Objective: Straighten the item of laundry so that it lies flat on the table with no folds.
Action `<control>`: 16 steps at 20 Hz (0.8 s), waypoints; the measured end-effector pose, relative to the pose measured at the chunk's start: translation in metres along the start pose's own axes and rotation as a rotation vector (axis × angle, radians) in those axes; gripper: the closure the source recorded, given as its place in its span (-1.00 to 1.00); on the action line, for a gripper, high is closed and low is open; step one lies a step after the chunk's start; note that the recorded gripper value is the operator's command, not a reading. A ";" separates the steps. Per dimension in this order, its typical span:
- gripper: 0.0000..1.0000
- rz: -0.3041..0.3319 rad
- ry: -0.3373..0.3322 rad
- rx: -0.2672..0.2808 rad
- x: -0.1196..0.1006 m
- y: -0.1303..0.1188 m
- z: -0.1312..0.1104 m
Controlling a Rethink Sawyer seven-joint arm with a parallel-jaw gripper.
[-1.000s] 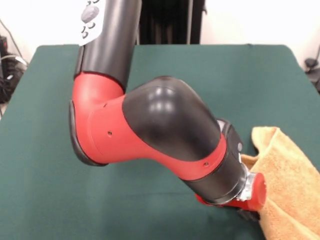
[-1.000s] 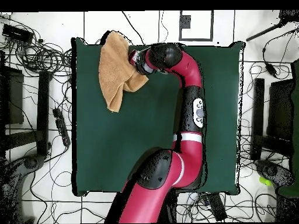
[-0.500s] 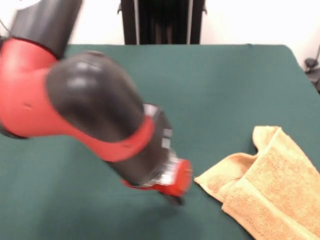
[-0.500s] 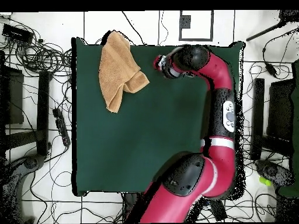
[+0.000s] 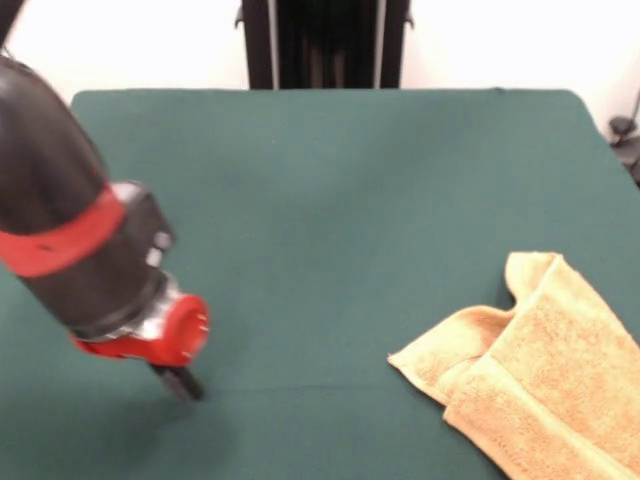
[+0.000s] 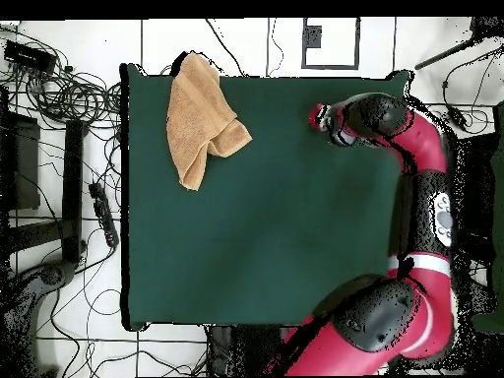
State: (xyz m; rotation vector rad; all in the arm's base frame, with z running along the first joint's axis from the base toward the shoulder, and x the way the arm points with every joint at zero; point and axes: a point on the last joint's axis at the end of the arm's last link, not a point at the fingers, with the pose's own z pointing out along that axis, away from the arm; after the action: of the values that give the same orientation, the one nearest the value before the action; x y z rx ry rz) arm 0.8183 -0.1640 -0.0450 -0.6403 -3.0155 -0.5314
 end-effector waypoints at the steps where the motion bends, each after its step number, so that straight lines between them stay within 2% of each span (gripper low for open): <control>1: 1.00 -0.002 -0.015 -0.001 -0.002 -0.008 -0.008; 6: 1.00 -0.003 -0.031 -0.005 -0.004 -0.023 -0.041; 8: 1.00 0.010 -0.031 -0.039 -0.004 -0.022 -0.060; 14: 1.00 0.017 -0.026 -0.098 0.000 -0.004 -0.067; 16: 1.00 0.008 -0.036 -0.123 0.005 0.014 -0.065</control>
State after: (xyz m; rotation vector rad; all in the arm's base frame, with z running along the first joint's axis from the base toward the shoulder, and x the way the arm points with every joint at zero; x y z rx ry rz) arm 0.8158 -0.1713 0.0218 -0.6747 -3.0309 -0.7175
